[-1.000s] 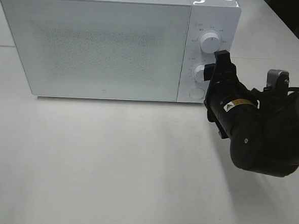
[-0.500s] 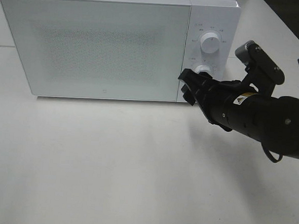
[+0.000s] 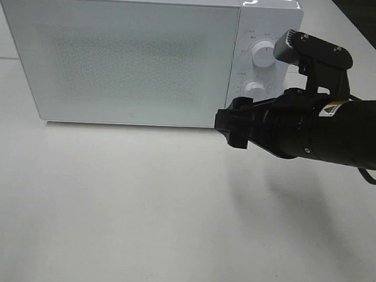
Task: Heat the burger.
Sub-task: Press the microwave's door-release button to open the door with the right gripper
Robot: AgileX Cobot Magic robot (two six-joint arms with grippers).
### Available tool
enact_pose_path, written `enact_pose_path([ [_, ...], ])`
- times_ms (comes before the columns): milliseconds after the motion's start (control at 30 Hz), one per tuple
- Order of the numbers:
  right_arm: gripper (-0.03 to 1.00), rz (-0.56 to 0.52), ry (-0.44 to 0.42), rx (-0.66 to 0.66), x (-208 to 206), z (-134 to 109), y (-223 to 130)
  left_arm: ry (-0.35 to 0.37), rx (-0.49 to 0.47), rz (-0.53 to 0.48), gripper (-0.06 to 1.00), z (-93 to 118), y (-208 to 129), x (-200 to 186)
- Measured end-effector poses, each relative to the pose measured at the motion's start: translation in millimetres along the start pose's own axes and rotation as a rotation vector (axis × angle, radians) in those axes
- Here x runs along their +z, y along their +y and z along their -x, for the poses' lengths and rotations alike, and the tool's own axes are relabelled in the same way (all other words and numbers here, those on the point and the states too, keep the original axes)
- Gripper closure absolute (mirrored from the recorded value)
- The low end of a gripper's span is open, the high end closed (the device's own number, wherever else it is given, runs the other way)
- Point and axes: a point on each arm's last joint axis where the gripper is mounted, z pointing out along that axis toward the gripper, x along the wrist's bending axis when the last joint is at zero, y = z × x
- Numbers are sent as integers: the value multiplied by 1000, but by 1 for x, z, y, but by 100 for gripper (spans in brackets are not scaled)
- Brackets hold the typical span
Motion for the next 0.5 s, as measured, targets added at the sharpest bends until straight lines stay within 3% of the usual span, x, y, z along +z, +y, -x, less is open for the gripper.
enact_pose_path([
  [300, 21, -186, 97, -218, -27, -15, 3, 0, 0, 0, -5, 0, 0, 0],
  [500, 21, -267, 63, -296, -40, -18, 13, 0, 0, 0, -5, 0, 0, 0],
])
